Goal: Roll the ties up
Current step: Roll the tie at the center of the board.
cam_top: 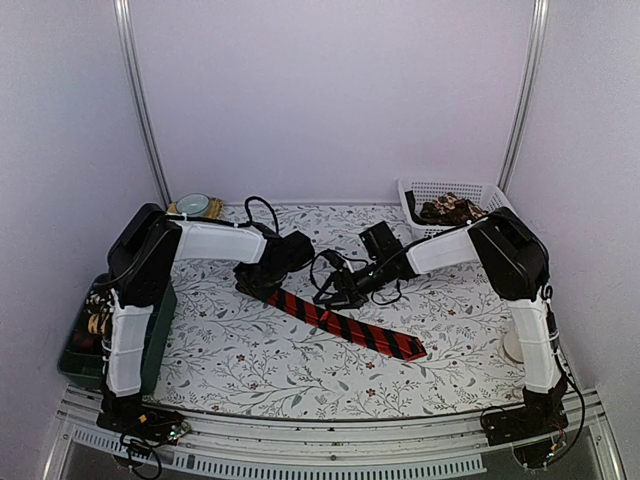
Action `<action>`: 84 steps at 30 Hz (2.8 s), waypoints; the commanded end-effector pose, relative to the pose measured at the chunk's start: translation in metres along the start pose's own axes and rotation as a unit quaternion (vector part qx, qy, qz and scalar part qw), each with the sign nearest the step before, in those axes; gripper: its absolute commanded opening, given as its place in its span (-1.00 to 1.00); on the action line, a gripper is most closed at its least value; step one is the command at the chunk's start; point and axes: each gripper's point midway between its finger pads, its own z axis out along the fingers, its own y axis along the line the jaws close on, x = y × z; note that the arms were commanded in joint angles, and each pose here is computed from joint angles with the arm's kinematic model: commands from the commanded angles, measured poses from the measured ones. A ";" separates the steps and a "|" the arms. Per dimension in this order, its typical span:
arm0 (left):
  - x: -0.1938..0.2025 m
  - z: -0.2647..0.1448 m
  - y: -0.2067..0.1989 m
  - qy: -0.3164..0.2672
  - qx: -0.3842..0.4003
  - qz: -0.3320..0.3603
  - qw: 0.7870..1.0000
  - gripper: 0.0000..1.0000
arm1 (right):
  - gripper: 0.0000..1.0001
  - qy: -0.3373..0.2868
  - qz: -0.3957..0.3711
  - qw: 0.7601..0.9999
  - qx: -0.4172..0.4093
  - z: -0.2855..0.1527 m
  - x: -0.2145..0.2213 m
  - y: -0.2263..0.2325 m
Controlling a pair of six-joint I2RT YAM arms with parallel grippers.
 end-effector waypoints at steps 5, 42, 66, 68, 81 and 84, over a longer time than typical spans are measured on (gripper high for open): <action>0.006 0.003 -0.033 0.008 0.050 0.009 0.999 -0.31 | 0.55 -0.045 -0.048 0.997 -0.029 -0.038 -0.029 0.056; -0.057 -0.104 0.023 -0.202 0.337 -0.043 0.919 1.00 | 0.40 -0.049 -0.061 0.997 0.021 -0.055 -0.030 0.049; -0.027 -0.052 0.059 -0.377 0.358 0.267 0.811 1.00 | 0.11 -0.006 -0.065 0.996 0.058 -0.055 0.023 0.061; -0.032 -0.043 0.055 -0.364 0.351 0.269 0.820 1.00 | 0.11 -0.005 -0.059 0.996 0.061 -0.055 0.028 0.058; -0.047 -0.099 0.090 -0.465 0.307 0.144 0.818 1.00 | 0.10 0.016 0.006 0.992 0.128 -0.062 0.062 0.025; -0.043 -0.111 0.082 -0.463 0.304 0.151 0.819 1.00 | 0.10 0.022 0.018 0.987 0.158 -0.071 0.069 0.016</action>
